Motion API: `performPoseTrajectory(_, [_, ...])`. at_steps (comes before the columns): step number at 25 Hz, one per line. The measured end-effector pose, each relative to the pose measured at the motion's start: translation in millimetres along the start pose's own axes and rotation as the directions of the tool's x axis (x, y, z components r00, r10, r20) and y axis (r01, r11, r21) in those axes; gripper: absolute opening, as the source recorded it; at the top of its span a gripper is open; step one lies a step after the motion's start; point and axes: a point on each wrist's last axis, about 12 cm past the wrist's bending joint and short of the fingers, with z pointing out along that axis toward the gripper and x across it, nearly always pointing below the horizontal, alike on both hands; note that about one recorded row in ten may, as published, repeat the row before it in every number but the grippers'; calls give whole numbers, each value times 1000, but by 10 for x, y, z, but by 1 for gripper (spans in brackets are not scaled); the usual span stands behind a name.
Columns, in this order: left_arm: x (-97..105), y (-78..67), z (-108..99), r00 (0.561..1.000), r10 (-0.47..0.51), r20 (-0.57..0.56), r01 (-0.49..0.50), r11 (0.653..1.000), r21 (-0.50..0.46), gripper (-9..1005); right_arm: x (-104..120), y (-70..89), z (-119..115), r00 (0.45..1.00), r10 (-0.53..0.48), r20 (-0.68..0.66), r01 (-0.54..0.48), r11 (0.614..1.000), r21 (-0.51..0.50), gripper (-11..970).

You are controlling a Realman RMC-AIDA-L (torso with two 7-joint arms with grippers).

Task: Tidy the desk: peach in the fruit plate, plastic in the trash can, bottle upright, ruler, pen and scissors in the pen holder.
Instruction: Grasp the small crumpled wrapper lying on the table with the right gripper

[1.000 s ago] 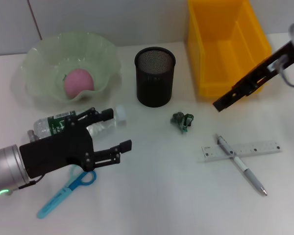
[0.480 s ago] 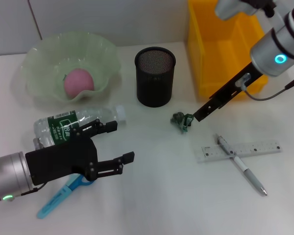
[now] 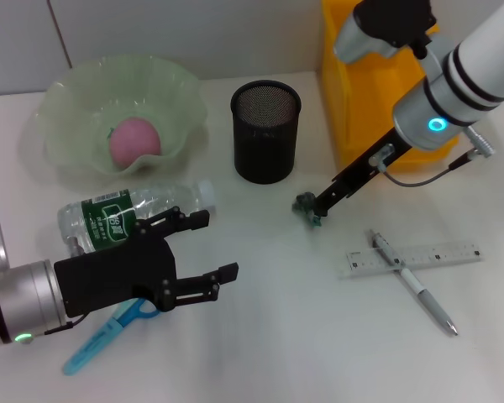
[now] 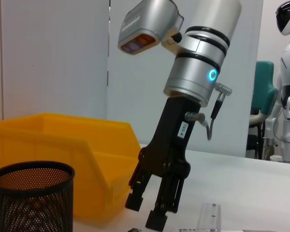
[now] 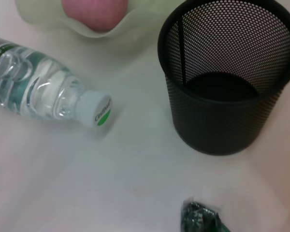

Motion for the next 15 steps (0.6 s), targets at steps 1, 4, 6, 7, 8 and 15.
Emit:
performPoseTrajectory(1, [4,-6,9,1000,-3,0,3,1000,1,864,-12,9,46,1000,-6,-2,6,1000,6,829])
performPoseTrajectory(4, [8,-7,14,1000,-5,-1,5,1000,-1,864,-23,17,80,1000,-8,-3,8,1000,9,828])
performPoseTrajectory(6, [10,-2,14,1000,-5,-4,5,1000,-3,864,-33,33,135,1000,-10,-9,10,1000,8,828])
performPoseTrajectory(7, [10,-2,14,1000,-5,-4,5,1000,-3,864,-33,33,135,1000,-10,-9,10,1000,8,828])
performPoseTrajectory(8, [11,-2,14,1000,-5,-5,5,1000,-3,864,-36,42,170,1000,-12,-13,12,1000,10,827])
performPoseTrajectory(15, [10,0,11,1000,-4,-6,4,1000,-3,863,-61,68,225,1000,-17,-18,17,1000,11,826])
